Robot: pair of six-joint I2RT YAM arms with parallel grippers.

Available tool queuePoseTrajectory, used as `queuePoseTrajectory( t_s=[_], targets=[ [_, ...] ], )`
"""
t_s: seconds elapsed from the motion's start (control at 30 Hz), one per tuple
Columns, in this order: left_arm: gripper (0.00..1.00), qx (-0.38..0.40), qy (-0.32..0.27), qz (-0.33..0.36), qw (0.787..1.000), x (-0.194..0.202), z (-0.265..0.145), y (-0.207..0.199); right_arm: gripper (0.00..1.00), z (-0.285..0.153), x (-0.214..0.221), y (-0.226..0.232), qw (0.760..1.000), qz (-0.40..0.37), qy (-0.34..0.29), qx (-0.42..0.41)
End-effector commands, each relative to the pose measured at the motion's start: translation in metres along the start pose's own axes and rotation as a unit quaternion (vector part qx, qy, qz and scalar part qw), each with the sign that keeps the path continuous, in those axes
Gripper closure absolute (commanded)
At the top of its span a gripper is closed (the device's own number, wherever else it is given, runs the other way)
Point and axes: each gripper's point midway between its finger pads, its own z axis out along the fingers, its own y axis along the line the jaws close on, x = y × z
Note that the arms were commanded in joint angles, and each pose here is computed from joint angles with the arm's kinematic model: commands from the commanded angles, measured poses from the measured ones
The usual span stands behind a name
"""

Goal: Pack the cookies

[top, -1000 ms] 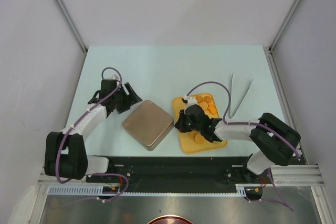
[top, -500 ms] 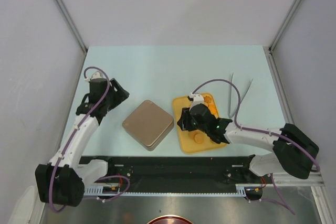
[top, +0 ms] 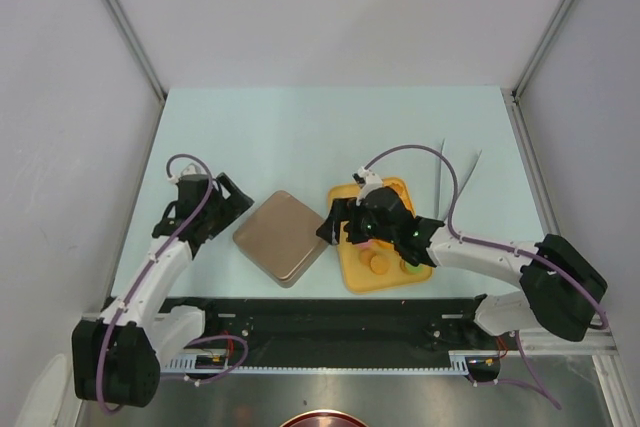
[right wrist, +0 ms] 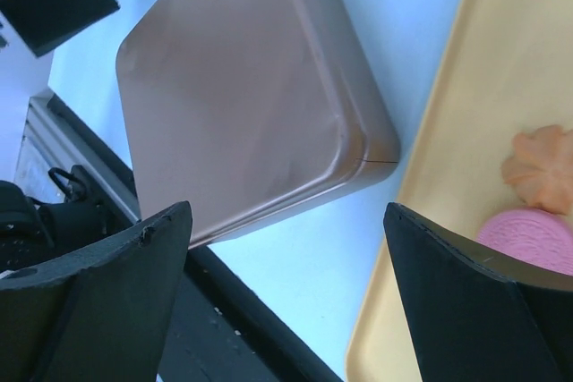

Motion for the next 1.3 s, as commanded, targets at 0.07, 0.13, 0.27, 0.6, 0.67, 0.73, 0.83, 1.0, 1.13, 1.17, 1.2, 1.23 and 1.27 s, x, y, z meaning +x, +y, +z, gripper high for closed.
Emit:
queuePoseTrajectory(
  t_s=[0.07, 0.13, 0.27, 0.6, 0.67, 0.73, 0.83, 1.0, 1.13, 1.17, 1.2, 1.23, 1.27],
  targets=[
    [0.05, 0.07, 0.003, 0.036, 0.997, -0.029, 0.007, -0.049, 0.06, 0.015, -0.006, 0.031, 0.998, 0.026, -0.001, -0.049],
    [0.04, 0.065, 0.016, 0.036, 0.997, -0.024, 0.014, -0.047, 0.06, 0.019, -0.005, 0.031, 0.998, 0.027, 0.003, -0.048],
    [0.04, 0.074, 0.02, 0.036, 0.996, -0.021, 0.023, -0.048, 0.07, 0.03, -0.001, 0.022, 0.999, 0.027, 0.007, -0.028],
    [0.07, 0.076, 0.07, 0.038, 0.994, 0.003, 0.043, -0.041, 0.06, 0.052, 0.006, 0.002, 0.999, 0.036, 0.025, 0.003],
    [0.08, 0.089, 0.073, 0.04, 0.993, 0.004, 0.043, -0.046, 0.05, 0.054, 0.008, 0.0, 0.999, 0.038, 0.028, 0.006],
    [0.1, 0.096, 0.079, 0.04, 0.991, 0.007, 0.043, -0.047, 0.05, 0.057, 0.009, -0.004, 0.999, 0.044, 0.029, 0.01],
    [0.13, 0.106, 0.093, 0.039, 0.989, 0.013, 0.043, -0.048, 0.06, 0.061, 0.015, -0.007, 0.998, 0.051, 0.038, 0.014],
    [0.16, 0.113, 0.109, 0.035, 0.987, 0.027, 0.041, -0.045, 0.07, 0.067, 0.022, -0.01, 0.997, 0.06, 0.046, 0.015],
    [0.17, 0.116, 0.112, 0.036, 0.986, 0.031, 0.039, -0.044, 0.07, 0.07, 0.022, -0.009, 0.997, 0.062, 0.044, 0.009],
    [0.17, 0.116, 0.111, 0.036, 0.986, 0.031, 0.039, -0.044, 0.07, 0.069, 0.021, -0.009, 0.997, 0.063, 0.044, 0.01],
    [0.17, 0.116, 0.111, 0.037, 0.986, 0.031, 0.038, -0.044, 0.07, 0.068, 0.022, -0.008, 0.997, 0.063, 0.046, 0.009],
    [0.17, 0.117, 0.112, 0.037, 0.986, 0.031, 0.038, -0.045, 0.06, 0.067, 0.022, -0.007, 0.997, 0.063, 0.047, 0.01],
    [0.17, 0.116, 0.113, 0.036, 0.986, 0.031, 0.039, -0.045, 0.05, 0.066, 0.023, -0.004, 0.997, 0.061, 0.048, 0.007]
  ],
)
